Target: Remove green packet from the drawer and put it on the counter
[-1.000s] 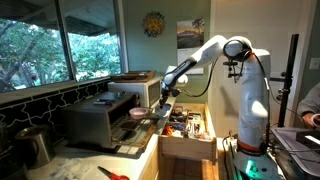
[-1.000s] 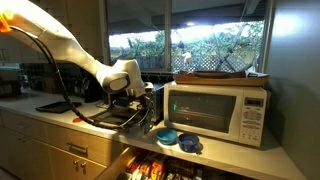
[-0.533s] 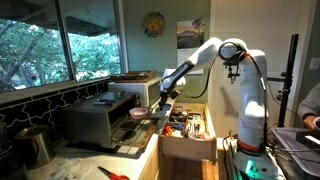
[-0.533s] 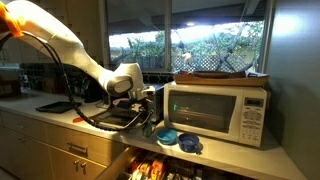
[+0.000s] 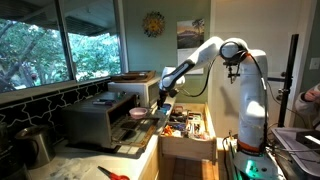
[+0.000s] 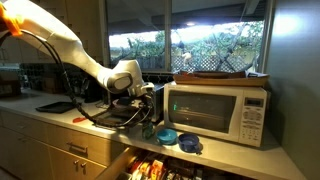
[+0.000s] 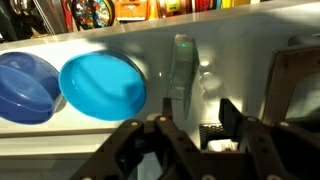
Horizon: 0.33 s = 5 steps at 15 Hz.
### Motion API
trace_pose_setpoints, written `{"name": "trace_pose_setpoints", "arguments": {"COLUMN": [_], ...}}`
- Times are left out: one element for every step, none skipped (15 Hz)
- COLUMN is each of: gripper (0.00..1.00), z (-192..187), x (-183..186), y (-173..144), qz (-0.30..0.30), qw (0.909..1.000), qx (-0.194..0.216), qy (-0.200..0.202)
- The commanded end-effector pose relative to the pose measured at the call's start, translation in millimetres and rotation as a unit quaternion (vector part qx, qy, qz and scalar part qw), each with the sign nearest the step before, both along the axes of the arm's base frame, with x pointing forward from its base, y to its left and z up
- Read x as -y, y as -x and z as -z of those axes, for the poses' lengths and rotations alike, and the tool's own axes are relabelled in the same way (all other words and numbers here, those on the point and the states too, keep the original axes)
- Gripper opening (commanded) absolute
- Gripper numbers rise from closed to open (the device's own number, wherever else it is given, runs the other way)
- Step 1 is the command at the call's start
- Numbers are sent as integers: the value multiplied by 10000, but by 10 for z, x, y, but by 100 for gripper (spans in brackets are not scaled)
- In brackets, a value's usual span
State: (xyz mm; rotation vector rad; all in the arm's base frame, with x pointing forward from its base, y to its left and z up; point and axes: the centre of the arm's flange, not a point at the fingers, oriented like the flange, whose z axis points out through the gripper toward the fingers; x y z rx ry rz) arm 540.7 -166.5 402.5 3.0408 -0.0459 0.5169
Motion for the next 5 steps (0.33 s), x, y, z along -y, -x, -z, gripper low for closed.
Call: {"name": "trace_pose_setpoints", "arguments": {"gripper": [85,93,99,82,90], "z": [-550,-656,-782,-583,-715], "x": [41,56,58,-26,-29], "y": [679,813,957,435,574], "qz": [-799,-1005,-1232,-814,-985], "qw": [9960,9933,9897,9953,9930], "qx": [336,508,679,509,633], "qy": [-238,-255,-276,-104,-127]}}
